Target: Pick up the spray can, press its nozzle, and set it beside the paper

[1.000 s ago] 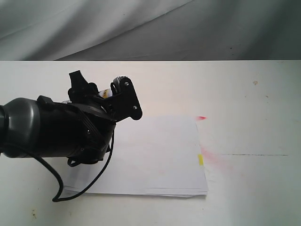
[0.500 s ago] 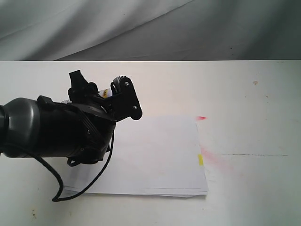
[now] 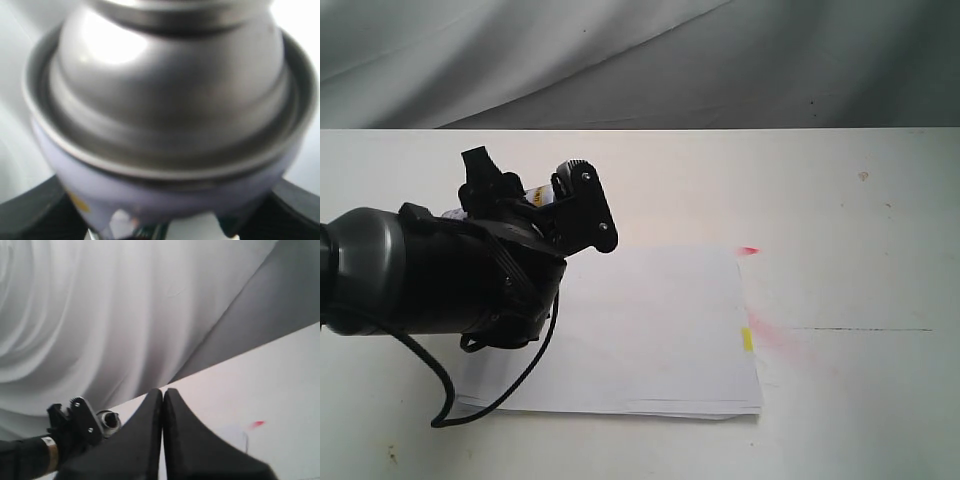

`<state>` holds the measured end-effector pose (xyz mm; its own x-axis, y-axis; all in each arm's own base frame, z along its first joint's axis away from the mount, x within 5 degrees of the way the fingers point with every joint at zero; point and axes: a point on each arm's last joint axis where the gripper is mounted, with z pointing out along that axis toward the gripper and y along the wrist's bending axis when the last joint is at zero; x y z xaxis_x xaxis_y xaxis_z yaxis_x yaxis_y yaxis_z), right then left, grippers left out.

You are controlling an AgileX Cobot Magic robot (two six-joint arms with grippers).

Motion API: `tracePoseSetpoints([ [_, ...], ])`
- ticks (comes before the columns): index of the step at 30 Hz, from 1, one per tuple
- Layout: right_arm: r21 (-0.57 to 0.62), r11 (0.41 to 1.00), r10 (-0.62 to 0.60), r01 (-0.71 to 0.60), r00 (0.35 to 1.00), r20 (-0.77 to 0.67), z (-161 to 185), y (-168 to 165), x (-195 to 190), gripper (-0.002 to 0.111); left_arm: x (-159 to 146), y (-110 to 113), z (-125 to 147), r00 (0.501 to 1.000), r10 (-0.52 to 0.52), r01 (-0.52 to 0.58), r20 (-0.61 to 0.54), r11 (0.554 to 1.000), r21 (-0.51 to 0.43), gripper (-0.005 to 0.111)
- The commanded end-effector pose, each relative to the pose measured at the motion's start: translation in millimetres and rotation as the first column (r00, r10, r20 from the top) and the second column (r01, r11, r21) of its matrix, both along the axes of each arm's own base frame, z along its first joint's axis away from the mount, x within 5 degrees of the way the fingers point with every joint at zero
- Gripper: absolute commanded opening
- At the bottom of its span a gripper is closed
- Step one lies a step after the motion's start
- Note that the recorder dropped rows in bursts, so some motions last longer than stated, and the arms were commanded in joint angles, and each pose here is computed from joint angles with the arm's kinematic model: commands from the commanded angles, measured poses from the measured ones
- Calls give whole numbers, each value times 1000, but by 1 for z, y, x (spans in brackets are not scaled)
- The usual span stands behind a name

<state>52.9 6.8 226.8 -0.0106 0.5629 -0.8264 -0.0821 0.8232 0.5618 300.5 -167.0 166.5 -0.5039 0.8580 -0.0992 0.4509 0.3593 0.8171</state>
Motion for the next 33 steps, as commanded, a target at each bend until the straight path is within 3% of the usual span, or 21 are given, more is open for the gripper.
tracePoseSetpoints([
  [1, 42, 998, 43, -45, 998, 36, 46, 4, -4, 0, 2, -1, 8, 999, -6, 5, 43, 1000, 27, 0],
  [4, -30, 996, 85, -87, 995, -54, 85, 8, 8, 0, 2, -1, 8, 999, -10, 8, 45, 1000, 29, 0],
  [8, -207, 964, 102, -169, 948, -302, 126, 10, 50, 0, 2, -1, 8, 999, -10, 8, 45, 1000, 29, 0],
  [13, -416, 873, 110, -256, 933, -344, 168, 11, 108, 0, 2, -1, 8, 999, -10, 8, 45, 1000, 29, 0],
  [16, -452, 816, 181, -362, 901, -395, 185, 17, 146, 0, 2, -1, 8, 999, -10, 8, 45, 1000, 29, 0],
  [21, -355, 723, 374, -592, 768, -520, 175, 28, 215, 0, 2, -1, 8, 999, -10, 8, 45, 1000, 29, 0],
  [27, -151, 719, 556, -679, 691, -462, 133, 1, 271, 0, 2, -1, 8, 999, -10, 8, 45, 1000, 29, 0],
  [33, 44, 620, 721, -783, 547, -425, 80, -10, 302, 0, 2, -1, 8, 999, -10, 8, 45, 1000, 29, 0],
])
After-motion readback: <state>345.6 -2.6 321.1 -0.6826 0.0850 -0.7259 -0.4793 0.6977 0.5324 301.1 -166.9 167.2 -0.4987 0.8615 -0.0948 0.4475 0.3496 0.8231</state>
